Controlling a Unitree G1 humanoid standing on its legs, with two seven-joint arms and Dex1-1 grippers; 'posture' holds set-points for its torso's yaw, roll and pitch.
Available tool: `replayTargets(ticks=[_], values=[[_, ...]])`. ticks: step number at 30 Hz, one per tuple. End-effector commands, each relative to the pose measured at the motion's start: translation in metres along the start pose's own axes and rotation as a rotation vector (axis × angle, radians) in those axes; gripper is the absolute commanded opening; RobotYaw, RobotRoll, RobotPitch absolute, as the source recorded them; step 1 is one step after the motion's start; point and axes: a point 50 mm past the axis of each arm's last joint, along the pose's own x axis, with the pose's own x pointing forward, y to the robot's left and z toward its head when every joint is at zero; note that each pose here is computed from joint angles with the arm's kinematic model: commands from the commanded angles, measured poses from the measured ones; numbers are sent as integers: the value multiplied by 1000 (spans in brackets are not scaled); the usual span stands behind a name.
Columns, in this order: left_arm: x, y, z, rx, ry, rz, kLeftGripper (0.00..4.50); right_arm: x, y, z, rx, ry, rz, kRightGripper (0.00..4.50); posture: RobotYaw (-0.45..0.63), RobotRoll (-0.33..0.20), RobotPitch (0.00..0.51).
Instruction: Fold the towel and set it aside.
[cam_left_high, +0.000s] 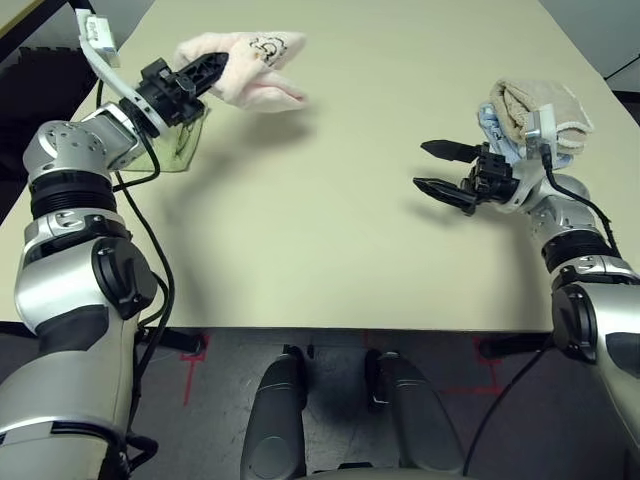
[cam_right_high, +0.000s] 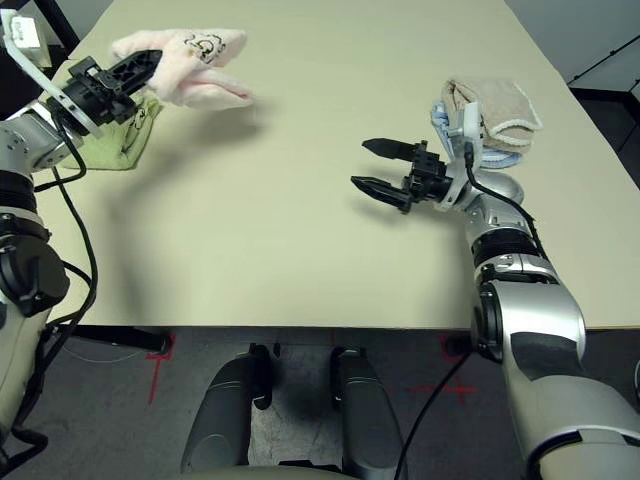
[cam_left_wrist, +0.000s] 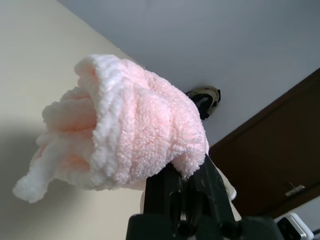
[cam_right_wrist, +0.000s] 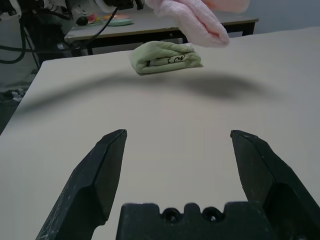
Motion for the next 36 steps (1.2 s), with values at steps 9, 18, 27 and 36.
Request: replayTargets(ticks=[9, 18, 27, 36], values=[[-28, 29, 38, 299, -312, 352, 15, -3, 2, 2, -13, -15, 9, 4500, -28, 0, 202], [-53, 49, 36, 405, -361, 549, 15, -5, 2, 3, -13, -12, 2, 4500, -30, 0, 203], [-54, 55, 26, 384, -362, 528, 15, -7, 1, 5, -17, -7, 8, 4500, -46, 0, 209], [-49, 53, 22, 380, -352, 479, 15, -11, 2, 5, -18, -7, 2, 4500, -64, 0, 208]])
